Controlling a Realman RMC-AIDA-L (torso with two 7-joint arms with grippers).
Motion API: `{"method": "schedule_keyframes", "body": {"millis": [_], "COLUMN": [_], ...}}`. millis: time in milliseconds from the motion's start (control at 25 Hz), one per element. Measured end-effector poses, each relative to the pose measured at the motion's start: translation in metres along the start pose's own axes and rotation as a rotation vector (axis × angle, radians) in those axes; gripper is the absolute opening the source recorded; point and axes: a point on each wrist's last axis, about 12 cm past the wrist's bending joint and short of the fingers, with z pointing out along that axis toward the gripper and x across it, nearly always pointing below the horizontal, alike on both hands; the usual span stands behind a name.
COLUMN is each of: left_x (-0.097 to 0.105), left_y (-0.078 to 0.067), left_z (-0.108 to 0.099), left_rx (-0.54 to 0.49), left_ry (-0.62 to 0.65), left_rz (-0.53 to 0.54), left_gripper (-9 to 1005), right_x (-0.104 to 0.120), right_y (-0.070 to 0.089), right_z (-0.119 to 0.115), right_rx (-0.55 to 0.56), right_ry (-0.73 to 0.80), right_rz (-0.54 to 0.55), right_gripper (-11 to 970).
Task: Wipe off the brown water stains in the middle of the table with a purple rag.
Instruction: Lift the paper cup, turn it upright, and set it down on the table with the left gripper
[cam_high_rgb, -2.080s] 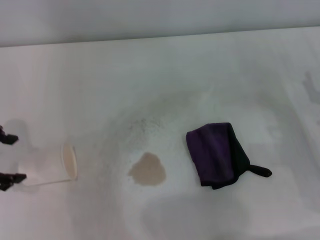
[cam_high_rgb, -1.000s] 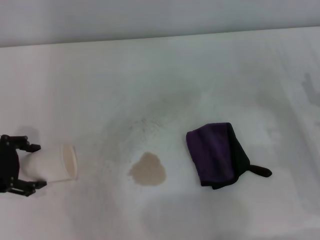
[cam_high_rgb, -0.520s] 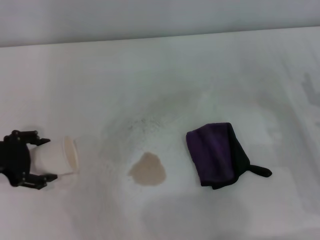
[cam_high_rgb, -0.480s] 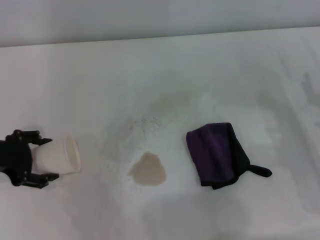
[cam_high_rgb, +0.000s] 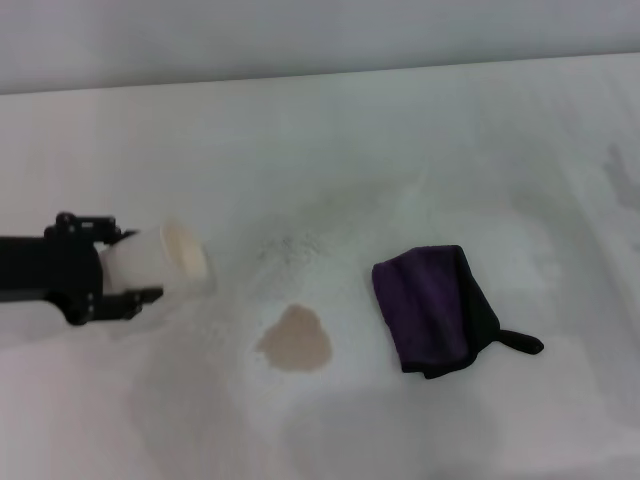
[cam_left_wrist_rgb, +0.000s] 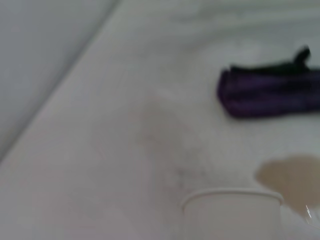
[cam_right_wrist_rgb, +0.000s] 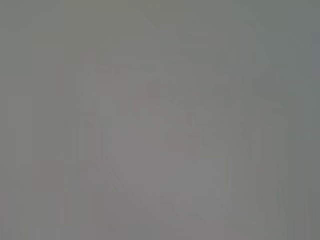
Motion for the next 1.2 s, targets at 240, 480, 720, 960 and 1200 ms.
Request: {"method": "schedule_keyframes", "body": {"millis": [240,480,720,960,1200], "left_x": [-0.007,-0.001,0.013,0.036,0.052], "left_y": [-0.001,-0.005,-0.019,-0.047,-0.074], "left_z": [0.000,0.003,0.009,0.016,0.023], "left_rx": [-0.067,-0.169,-0.265,-0.345,-0.410], "left_ry": [-0.195,-0.433,-0.573,-0.606,-0.610], "left_rz": [-0.101,-0.228,-0.319,-0.397,-0.423], "left_gripper": [669,645,644,645,645], "right_x": [-0.005,-0.010,-0.015,-0.020,-0.023], "right_y": [0.003,0.009,0.013,0.013,0.009], "right_z": [0.002,0.012,0.021,0.026,0.027], "right_rx": [-0.044,-0.113,-0.177,-0.216,-0.217], "right_ry": [-0.034,-0.044,-0.055,-0.067,-0.077], "right_rz": [-0.027,-0.057,-0.097,-0.138,-0.164], "right_gripper": [812,812,812,811,811]}}
